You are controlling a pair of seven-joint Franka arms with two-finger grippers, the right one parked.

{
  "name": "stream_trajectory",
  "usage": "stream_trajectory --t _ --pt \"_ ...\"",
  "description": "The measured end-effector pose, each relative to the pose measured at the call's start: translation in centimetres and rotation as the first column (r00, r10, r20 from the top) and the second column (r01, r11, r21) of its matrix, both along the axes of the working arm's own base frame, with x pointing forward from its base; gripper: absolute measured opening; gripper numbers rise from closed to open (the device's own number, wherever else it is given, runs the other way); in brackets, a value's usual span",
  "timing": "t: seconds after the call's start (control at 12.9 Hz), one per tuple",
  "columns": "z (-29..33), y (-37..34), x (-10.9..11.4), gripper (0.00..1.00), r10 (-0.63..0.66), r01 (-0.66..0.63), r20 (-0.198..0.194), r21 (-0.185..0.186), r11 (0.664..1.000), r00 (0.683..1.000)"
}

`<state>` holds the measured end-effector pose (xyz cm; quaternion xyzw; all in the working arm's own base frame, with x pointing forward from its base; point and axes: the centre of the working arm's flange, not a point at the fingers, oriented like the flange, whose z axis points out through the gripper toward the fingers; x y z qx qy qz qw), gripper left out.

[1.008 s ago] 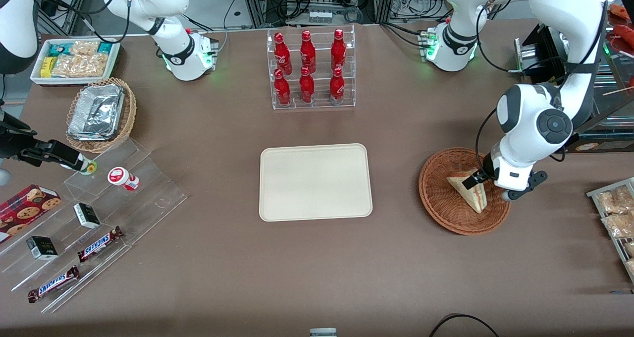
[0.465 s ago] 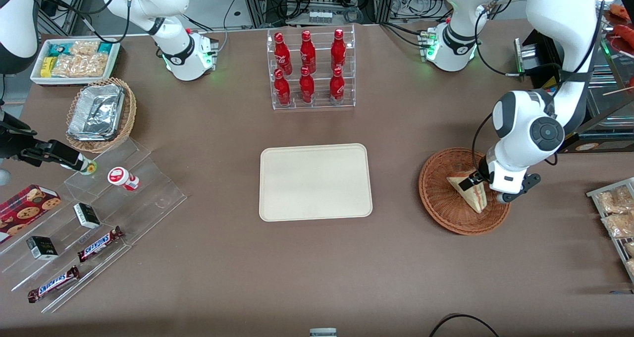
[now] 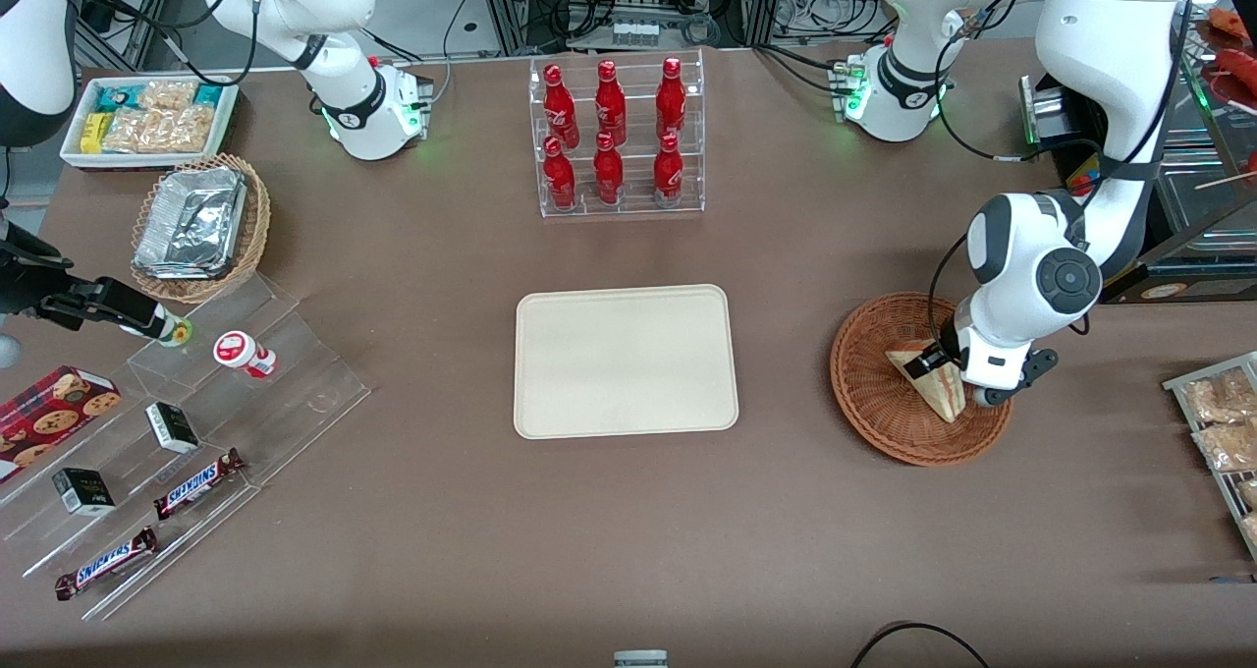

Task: Place sandwich from basket to tray
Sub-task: 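Close the left gripper on the sandwich's wrapped end and lift it, then carry the sandwich with the left gripper over the cream tray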

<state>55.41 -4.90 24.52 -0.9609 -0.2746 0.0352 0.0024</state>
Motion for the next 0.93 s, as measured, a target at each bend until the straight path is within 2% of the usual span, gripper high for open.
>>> stream_trajectory --t 0.16,0.23,0.31,0.54,0.7,0.85,0.93 --pt "0.2 0.0 0.1 0.48 0.001 -0.001 0.005 0.0 1.0 1.0" --pt "0.5 0.0 0.3 0.4 0.001 -0.001 0.011 -0.001 1.0 1.0" --pt "1.0 0.0 0.6 0.36 0.001 -0.001 0.01 0.0 1.0 1.0" --pt "4.0 -0.7 2.1 0.29 -0.013 0.013 -0.039 0.003 1.0 0.999" --pt "6.5 -2.6 2.9 0.18 -0.08 0.081 -0.067 0.0 0.997 0.994" --pt "7.9 -4.8 3.1 0.17 -0.17 0.17 -0.082 -0.01 0.985 0.982" --pt "8.1 -6.3 3.0 0.17 -0.206 0.206 -0.077 -0.015 0.978 0.975"
